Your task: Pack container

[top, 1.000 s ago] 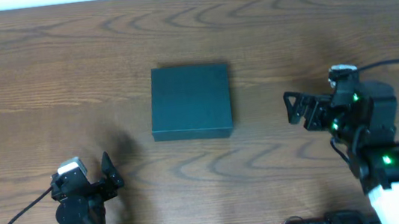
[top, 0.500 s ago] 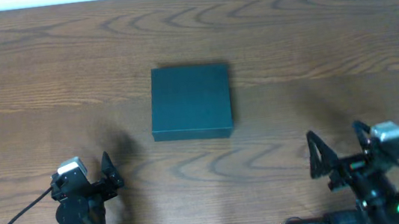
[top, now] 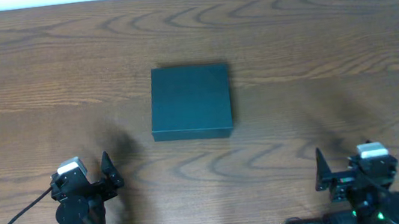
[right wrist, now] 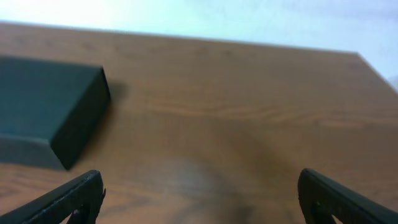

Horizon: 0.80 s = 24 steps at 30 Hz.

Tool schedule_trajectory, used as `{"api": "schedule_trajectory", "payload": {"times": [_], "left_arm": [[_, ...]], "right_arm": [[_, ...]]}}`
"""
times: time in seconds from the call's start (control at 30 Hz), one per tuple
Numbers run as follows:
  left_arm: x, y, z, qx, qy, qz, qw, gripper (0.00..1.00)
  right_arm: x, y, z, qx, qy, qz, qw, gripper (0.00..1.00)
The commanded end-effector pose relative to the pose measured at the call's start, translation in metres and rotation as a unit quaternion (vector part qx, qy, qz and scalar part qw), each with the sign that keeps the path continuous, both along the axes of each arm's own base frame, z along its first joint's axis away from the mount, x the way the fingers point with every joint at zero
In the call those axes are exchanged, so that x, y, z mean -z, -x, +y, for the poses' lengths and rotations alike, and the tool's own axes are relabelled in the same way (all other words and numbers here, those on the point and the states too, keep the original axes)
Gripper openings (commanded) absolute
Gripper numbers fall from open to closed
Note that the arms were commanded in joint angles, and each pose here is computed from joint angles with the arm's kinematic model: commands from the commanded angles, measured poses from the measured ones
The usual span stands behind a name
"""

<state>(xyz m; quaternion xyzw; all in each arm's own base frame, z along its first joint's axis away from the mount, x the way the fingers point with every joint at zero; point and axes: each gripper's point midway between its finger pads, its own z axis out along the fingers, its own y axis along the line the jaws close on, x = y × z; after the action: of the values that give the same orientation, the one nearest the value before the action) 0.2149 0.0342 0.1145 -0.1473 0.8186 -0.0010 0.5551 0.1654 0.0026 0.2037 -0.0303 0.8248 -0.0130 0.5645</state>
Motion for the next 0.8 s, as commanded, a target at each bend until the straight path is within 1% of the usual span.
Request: {"api": "schedule_trajectory", "payload": {"times": [0.0, 0.1, 0.37, 0.43, 0.77], "left_arm": [[0.007, 0.001, 0.002, -0.009, 0.004, 0.006, 1.0, 0.95], [0.008, 0.001, 0.002, -0.009, 0.004, 0.006, 1.0, 0.95], [0.008, 0.001, 0.002, -0.009, 0.004, 0.006, 1.0, 0.95], [0.008, 0.001, 0.002, -0.009, 0.004, 0.006, 1.0, 0.95], [0.007, 0.001, 0.002, -0.009, 0.004, 0.006, 1.0, 0.95]], "right_arm": [[0.024, -0.006, 0.002, -0.003, 0.003, 0.024, 1.0, 0.99], [0.056, -0.012, 0.002, 0.007, -0.016, 0.057, 0.998, 0.99], [0.113, -0.013, 0.002, 0.008, -0.009, 0.125, 0.992, 0.99], [0.136, -0.013, 0.002, 0.009, -0.006, 0.147, 0.989, 0.99], [0.135, -0.017, 0.003, 0.009, -0.007, 0.139, 0.99, 0.99]]}}
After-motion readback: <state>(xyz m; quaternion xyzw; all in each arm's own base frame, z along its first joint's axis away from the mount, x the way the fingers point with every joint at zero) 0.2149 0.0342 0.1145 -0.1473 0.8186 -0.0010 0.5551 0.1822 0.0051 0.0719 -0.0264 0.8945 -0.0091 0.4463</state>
